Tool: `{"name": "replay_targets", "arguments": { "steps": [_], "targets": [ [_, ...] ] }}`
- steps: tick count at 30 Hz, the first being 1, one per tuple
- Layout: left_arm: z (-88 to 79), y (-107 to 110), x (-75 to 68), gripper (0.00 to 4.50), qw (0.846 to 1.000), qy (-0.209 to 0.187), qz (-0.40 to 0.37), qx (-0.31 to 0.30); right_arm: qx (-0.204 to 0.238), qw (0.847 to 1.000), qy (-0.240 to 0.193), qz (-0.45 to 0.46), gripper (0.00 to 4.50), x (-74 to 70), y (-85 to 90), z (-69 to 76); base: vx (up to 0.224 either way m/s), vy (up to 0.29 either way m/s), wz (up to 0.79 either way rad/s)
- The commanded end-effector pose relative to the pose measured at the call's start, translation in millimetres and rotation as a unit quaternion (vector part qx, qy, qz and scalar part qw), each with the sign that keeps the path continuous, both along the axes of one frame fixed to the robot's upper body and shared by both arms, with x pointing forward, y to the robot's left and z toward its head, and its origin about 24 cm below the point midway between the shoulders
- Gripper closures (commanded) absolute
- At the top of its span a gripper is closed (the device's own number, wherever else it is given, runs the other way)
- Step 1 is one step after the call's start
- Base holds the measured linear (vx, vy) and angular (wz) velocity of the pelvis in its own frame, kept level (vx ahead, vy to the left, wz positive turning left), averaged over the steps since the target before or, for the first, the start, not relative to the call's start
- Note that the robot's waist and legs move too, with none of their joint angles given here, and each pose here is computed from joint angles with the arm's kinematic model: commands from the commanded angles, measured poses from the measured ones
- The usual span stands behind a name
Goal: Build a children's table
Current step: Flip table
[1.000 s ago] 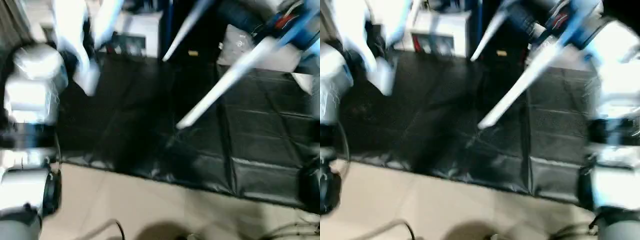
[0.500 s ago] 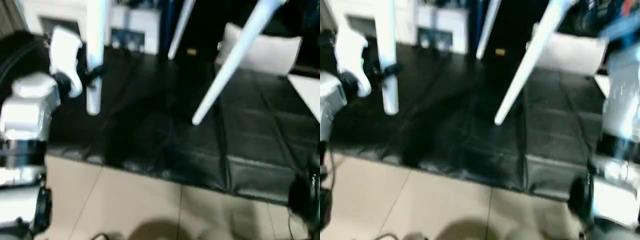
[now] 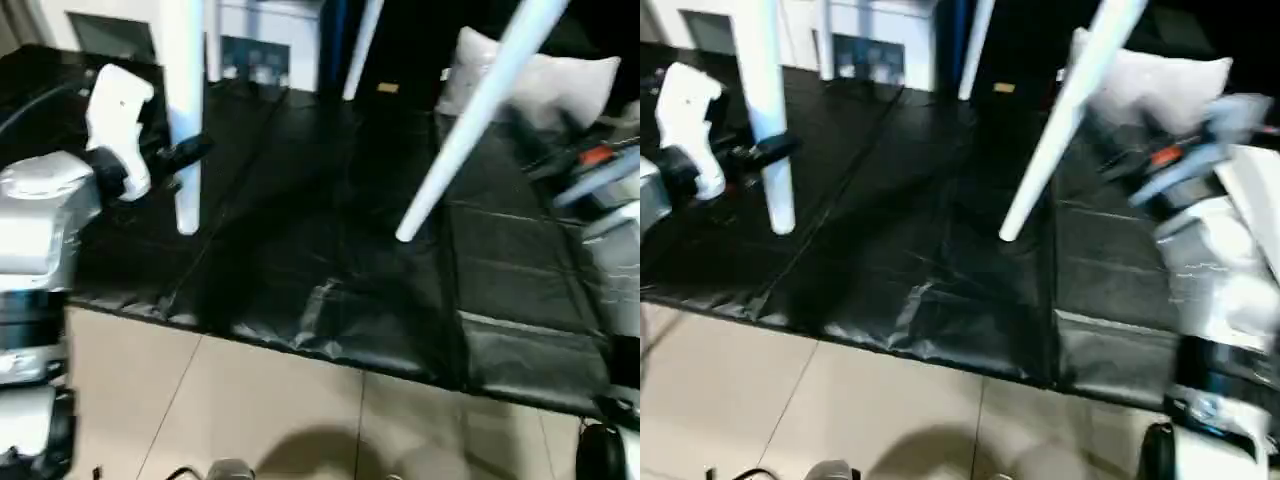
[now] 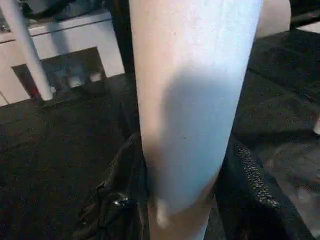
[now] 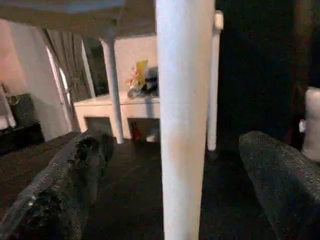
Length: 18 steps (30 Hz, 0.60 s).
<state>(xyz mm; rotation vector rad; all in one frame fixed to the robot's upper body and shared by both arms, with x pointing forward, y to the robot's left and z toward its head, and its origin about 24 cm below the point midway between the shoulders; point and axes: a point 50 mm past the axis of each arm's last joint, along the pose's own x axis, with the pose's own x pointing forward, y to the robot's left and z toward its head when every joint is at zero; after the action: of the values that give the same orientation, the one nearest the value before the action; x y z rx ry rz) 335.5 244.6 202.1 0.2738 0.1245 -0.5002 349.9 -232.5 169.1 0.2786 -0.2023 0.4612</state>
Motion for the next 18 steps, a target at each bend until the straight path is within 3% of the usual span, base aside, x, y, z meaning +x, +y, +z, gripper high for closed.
{"name": "replay_targets", "arguments": {
  "steps": [1, 4, 11, 18],
  "targets": [
    [19.5, -6, -5.1, 2.89, 0.999, -0.036, -0.024, 0.019, -0.018, 1.0, 0.006, -0.01, 0.0, 8.4, -0.7, -2.3, 0.0, 0.0, 0.0],
    [21.2, -2, -7.9, 2.89, 0.999, -0.029, -0.03, 0.022, -0.015, 1.0, 0.021, 0.003, 0.0, 26.0, 5.0, -4.1, 0.0, 0.0, 0.0],
    [20.3, -1, -10.0, 2.89, 0.999, -0.017, -0.039, 0.024, -0.01, 0.999, 0.03, 0.031, 0.0, 45.3, 23.0, -1.4, 0.0, 0.0, 0.0],
    [13.9, -4, -12.5, 2.89, 0.998, 0.001, -0.058, 0.011, -0.017, 0.997, 0.022, 0.078, 0.0, 51.6, 36.8, 2.8, 0.0, 0.0, 0.0]
  ]
}}
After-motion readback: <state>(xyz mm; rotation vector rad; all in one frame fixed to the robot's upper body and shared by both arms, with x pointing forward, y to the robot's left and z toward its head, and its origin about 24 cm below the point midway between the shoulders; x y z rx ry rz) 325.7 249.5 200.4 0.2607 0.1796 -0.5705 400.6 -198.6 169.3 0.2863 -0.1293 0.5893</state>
